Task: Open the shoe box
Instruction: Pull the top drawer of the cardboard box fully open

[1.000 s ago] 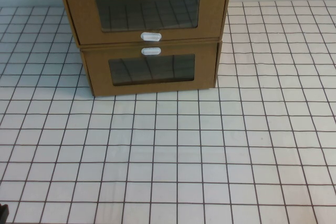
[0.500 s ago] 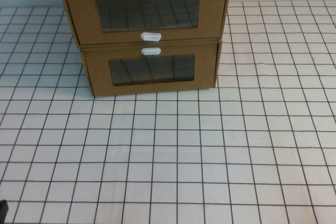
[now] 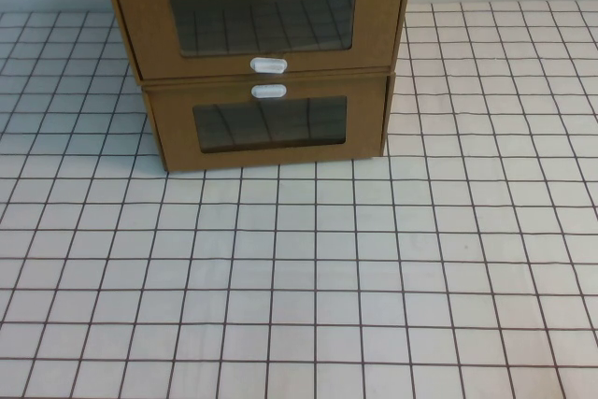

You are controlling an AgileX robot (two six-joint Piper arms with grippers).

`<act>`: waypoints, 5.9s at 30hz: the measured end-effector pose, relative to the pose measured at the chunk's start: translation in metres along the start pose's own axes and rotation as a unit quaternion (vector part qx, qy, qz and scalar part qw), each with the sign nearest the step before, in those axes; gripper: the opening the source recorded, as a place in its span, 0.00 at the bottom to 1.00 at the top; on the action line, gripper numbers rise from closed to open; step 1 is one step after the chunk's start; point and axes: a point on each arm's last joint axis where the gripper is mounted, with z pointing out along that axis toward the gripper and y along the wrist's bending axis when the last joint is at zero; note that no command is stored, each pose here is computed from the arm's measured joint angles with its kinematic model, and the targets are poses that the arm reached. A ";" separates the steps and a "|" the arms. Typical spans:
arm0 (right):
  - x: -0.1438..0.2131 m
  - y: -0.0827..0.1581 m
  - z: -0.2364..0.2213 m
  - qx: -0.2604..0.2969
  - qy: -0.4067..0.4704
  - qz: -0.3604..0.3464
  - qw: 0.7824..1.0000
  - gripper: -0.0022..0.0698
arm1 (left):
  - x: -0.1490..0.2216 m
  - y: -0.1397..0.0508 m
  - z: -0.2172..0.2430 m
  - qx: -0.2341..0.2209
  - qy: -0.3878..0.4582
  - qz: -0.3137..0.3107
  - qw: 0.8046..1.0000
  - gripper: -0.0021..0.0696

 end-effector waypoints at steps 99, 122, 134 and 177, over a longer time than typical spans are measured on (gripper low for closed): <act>-0.112 0.027 0.013 -0.136 0.126 0.204 0.961 0.01 | -0.121 -0.155 0.412 0.208 0.300 0.246 0.898 0.03; -0.195 0.152 0.172 -0.278 0.292 -0.124 0.907 0.01 | -0.121 -0.155 0.412 0.208 0.302 0.242 0.898 0.03; -0.181 0.228 0.207 -0.187 0.136 -0.393 0.890 0.01 | -0.121 -0.155 0.412 0.206 0.304 0.236 0.900 0.03; -0.176 0.260 0.302 -0.146 0.013 -0.546 0.825 0.33 | -0.119 -0.156 0.409 0.212 0.327 0.223 0.894 0.03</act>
